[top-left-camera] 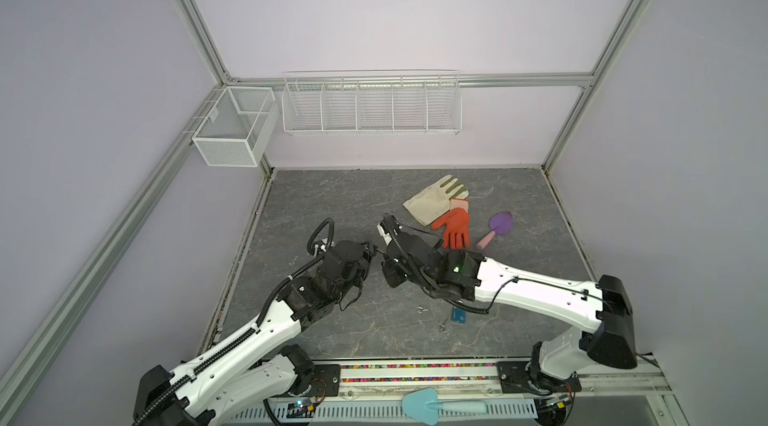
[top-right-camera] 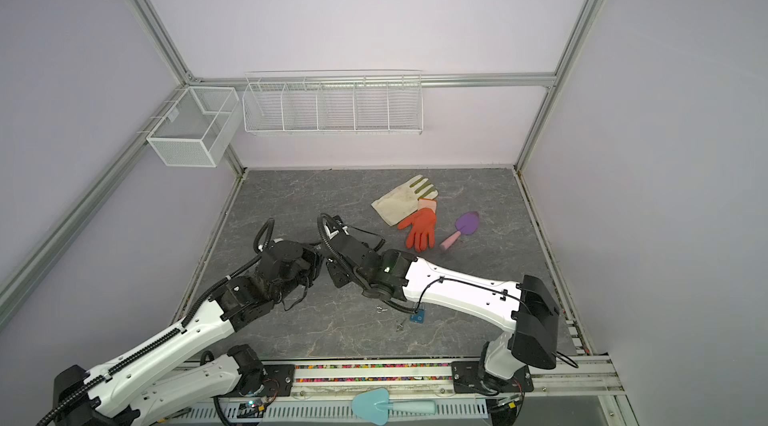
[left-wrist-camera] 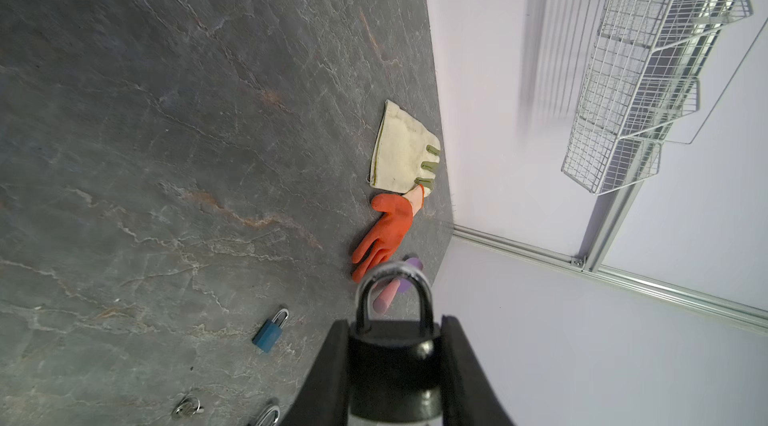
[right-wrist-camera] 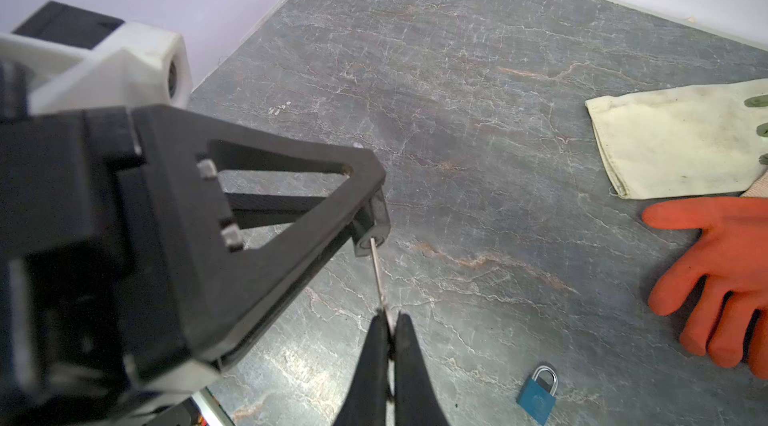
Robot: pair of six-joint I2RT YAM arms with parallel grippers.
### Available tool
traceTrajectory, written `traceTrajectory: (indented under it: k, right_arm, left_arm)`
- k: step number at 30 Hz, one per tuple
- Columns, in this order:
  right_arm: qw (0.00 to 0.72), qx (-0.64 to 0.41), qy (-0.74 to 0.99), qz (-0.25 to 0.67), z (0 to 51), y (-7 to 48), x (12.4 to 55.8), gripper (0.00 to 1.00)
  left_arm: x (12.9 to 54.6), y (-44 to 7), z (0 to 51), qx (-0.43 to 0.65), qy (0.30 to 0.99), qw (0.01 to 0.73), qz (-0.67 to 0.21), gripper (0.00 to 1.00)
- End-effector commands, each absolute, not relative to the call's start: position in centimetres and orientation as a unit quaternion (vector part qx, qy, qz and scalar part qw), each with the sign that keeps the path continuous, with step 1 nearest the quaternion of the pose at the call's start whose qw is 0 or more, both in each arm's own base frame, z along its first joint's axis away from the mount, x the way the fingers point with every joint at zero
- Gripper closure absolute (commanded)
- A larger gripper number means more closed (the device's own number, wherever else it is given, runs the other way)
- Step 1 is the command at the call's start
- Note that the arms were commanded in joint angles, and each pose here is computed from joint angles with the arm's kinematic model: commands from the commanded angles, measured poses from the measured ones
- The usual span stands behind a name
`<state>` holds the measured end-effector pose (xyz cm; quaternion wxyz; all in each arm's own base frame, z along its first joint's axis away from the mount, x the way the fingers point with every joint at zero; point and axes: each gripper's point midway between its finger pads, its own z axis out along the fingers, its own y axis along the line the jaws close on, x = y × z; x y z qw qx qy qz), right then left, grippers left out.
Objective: Unlock with the key
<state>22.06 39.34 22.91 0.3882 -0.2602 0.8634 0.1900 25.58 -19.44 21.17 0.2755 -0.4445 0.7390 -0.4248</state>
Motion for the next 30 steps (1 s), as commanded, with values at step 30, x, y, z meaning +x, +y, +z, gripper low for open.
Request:
traceTrajectory:
  k: [30]
  right_arm:
    - [0.399, -0.258, 0.86, 0.186, 22.9, 40.5, 22.9, 0.94]
  left_arm:
    - [25.9, -20.3, 23.2, -0.451, 0.714, 0.263, -0.466, 1.0]
